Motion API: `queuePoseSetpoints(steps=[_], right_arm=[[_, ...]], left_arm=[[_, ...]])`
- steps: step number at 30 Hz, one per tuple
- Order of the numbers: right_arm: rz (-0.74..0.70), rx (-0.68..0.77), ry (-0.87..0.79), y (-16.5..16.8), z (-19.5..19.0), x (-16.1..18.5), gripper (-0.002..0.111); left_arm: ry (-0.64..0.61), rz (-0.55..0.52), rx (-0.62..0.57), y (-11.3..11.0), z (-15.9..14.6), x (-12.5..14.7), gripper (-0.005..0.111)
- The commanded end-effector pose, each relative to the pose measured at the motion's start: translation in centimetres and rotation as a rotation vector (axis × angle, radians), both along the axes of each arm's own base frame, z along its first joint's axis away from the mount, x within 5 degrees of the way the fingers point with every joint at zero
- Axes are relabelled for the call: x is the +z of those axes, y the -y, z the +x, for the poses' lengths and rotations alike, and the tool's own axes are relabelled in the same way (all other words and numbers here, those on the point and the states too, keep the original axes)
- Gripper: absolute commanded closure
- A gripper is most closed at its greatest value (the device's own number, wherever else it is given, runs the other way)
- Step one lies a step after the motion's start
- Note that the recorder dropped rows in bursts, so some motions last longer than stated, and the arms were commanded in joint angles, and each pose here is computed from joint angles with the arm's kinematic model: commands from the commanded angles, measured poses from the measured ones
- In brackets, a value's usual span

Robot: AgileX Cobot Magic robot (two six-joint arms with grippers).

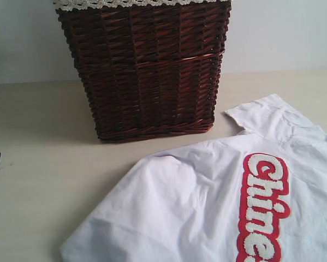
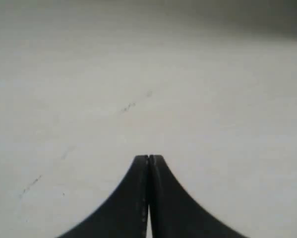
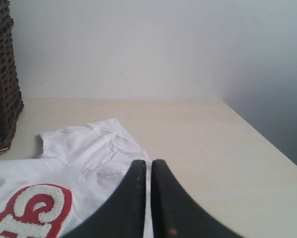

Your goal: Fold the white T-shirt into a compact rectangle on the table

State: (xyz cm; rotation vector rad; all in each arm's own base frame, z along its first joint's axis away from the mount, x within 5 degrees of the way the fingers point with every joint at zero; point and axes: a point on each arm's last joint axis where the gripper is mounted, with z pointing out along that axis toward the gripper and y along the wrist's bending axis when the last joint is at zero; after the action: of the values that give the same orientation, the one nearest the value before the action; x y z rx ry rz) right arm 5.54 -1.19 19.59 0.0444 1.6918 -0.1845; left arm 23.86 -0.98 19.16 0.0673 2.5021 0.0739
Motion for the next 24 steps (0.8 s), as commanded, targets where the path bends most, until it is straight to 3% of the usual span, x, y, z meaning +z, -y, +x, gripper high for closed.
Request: queuePoseSetpoints(steps=[1,6,9,13,15,18,20,24], right_arm=[[-0.008,0.003,0.002,0.0,0.0,-0.1,0.103],[-0.008,0.003,0.002,0.0,0.0,-0.1,0.103],[-0.008,0.003,0.002,0.0,0.0,-0.1,0.103],[-0.008,0.003,0.002,0.0,0.0,-0.1,0.103],[-0.008,0.003,0.002,0.0,0.0,-0.1,0.103],[-0.008,0.003,0.002,0.0,0.0,-0.1,0.103],[-0.008,0.003,0.002,0.0,0.0,-0.1,0.103],[-0.008,0.003,0.002,0.0,0.0,-0.1,0.103]], left_arm=[[-0.083,0.022,0.001,-0.2,0.3,-1.5,0.105],[-0.072,0.044,-0.011,-0.6,0.3,-1.3,0.105],[-0.058,0.027,0.042,-1.7,0.6,-1.4,0.105],[0.175,-0.028,0.008,-1.6,2.5,0.1,0.106],[0.188,-0.022,-0.042,-0.7,3.4,0.2,0.107],[0.170,0.224,-0.473,3.2,3.5,-0.6,0.107],[0.214,0.221,-0.571,5.3,3.4,-0.6,0.107],[0.231,0.037,-0.454,6.9,3.2,-0.4,0.107]])
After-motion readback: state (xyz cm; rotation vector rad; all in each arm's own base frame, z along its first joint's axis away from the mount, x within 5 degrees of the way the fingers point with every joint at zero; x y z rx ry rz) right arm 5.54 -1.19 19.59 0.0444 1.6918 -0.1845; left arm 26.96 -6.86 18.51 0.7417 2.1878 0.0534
